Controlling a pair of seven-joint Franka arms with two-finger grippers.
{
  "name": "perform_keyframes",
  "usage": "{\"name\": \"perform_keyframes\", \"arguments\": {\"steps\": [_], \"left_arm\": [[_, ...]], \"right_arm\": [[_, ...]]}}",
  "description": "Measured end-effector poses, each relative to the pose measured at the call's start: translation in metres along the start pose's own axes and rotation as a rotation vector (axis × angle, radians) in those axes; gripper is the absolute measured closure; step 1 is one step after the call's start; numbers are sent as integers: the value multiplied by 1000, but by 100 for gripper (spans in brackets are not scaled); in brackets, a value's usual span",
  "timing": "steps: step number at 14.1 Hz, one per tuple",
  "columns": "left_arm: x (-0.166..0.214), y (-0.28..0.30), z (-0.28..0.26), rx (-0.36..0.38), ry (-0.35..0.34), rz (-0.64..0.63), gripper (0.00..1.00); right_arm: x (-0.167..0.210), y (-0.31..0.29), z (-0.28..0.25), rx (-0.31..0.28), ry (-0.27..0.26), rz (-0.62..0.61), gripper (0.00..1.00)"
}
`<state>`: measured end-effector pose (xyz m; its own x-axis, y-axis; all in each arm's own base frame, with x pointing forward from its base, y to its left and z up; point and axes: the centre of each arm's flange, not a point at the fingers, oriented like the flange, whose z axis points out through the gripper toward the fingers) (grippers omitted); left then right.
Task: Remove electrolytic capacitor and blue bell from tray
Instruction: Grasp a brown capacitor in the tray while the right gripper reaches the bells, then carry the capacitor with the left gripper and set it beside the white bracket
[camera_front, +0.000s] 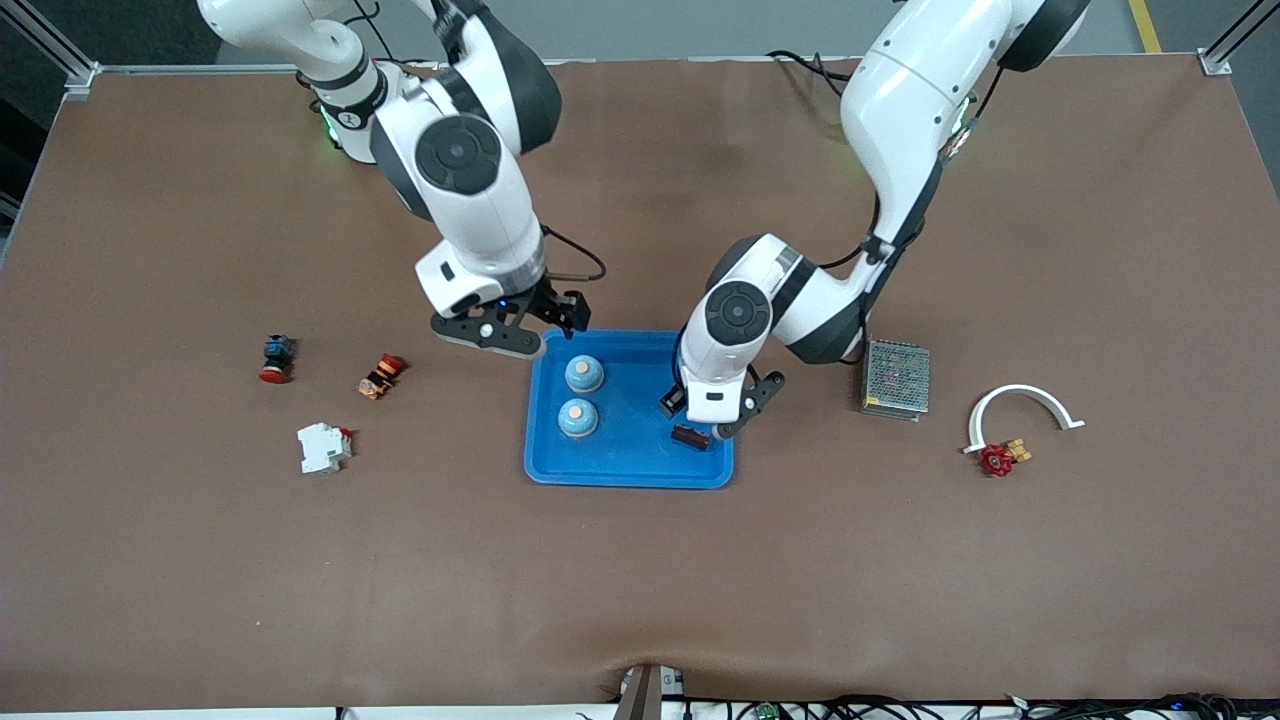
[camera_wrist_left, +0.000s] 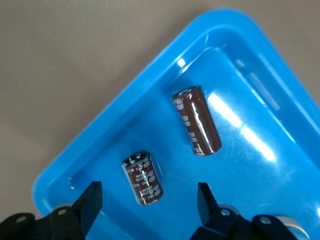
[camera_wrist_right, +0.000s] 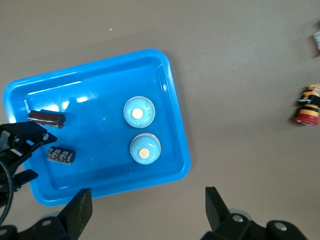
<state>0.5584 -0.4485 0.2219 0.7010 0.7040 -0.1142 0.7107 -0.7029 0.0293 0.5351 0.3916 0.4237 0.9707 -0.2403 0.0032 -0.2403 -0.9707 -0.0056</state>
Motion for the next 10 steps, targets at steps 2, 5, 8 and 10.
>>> {"name": "perform_keyframes", "arguments": {"steps": [2,5,8,10], "left_arm": [[-6,-1,20,12,-5,-17,20],[-10,-4,36,34,-10,-26,29],[-10,-6,42,42,-12,-31,46],[-10,-5,41,42,-12,-32,67]], "right_arm": [[-3,-8,14,-5,-3,-23,0],[-17,-31,30,35,32,-63,0],[-32,-50,61,47,45,-146,0],[-35,-52,86,62,62,-191,0]]}}
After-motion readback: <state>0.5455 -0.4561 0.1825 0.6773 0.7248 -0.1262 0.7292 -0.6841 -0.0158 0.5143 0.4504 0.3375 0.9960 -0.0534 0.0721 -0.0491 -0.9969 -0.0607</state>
